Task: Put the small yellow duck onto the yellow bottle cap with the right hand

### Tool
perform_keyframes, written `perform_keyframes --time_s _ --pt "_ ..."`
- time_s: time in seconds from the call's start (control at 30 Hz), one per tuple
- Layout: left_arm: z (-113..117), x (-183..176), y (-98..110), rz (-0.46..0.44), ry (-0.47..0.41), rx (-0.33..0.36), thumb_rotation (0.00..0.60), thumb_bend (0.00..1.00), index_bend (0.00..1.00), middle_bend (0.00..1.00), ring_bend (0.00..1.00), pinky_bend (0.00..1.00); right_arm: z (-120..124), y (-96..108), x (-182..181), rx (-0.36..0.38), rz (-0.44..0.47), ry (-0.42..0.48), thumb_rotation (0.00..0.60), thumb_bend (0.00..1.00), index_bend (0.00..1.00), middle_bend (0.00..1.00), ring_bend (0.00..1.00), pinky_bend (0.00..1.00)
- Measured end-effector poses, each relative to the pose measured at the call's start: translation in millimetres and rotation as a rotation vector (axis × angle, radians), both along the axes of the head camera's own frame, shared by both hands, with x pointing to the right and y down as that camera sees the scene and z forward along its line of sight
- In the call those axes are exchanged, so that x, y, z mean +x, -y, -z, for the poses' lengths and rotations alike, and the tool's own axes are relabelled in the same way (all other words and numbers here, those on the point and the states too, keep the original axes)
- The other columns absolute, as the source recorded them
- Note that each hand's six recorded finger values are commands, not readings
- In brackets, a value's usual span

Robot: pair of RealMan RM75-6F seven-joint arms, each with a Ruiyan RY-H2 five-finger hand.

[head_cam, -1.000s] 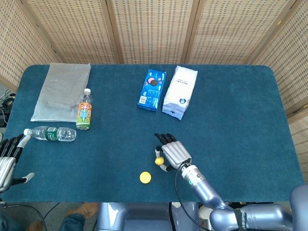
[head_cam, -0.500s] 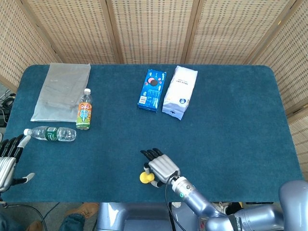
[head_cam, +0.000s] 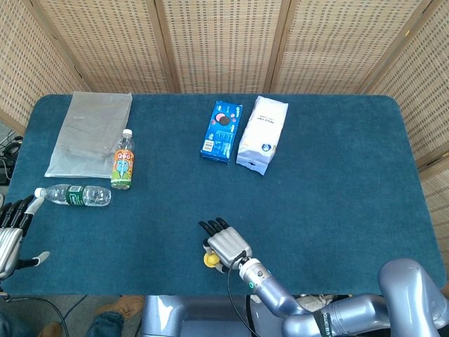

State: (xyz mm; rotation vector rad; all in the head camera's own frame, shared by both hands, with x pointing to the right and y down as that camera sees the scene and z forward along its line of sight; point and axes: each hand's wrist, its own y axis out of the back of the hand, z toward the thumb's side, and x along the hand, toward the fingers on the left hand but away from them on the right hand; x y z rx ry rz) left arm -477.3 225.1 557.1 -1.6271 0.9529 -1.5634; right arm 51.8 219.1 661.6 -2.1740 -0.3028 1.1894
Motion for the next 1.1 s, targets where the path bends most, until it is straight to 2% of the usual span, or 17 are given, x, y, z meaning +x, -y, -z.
perform_keyframes --time_s 0.33,0.4,0.5,0.57,0.9,1.0,1.1 --pt "0.2 -1.0 0.5 0.003 -0.001 0.0 0.6 0.05 0.0 0.0 0.0 0.0 -2.5 -3.3 -7.0 0.002 0.0 -0.006 0.6 0.29 0.56 0.0 0.0 0.0" --pt "0.3 -1.0 0.7 0.004 -0.002 0.0 0.6 0.05 0.0 0.0 0.0 0.0 -3.0 -4.4 -8.4 -0.001 0.002 -0.009 0.6 0.24 0.52 0.0 0.0 0.0" --pt "0.4 -1.5 1.0 0.007 -0.005 0.001 0.6 0.05 0.0 0.0 0.0 0.0 -3.1 -5.1 -9.3 -0.006 0.006 -0.013 0.6 0.08 0.39 0.0 0.0 0.0" --pt "0.8 -1.9 1.2 0.008 -0.007 0.002 0.6 0.05 0.0 0.0 0.0 0.0 -3.0 -4.9 -9.6 -0.004 0.011 -0.016 0.6 0.05 0.33 0.0 0.0 0.0" --pt "1.0 -1.7 1.2 0.005 -0.009 0.0 0.6 0.05 0.0 0.0 0.0 0.0 9.7 -0.7 -6.7 -0.004 -0.008 0.011 0.6 0.04 0.28 0.0 0.0 0.0" --pt "1.0 -2.0 1.0 0.006 -0.01 -0.001 0.6 0.05 0.0 0.0 0.0 0.0 18.6 7.2 -0.3 0.016 -0.025 0.022 0.6 0.04 0.27 0.0 0.0 0.0" --pt "1.6 -2.1 0.6 0.007 -0.013 0.0 0.6 0.05 0.0 0.0 0.0 0.0 27.7 20.2 12.8 0.057 -0.044 0.027 0.6 0.01 0.2 0.0 0.0 0.0"
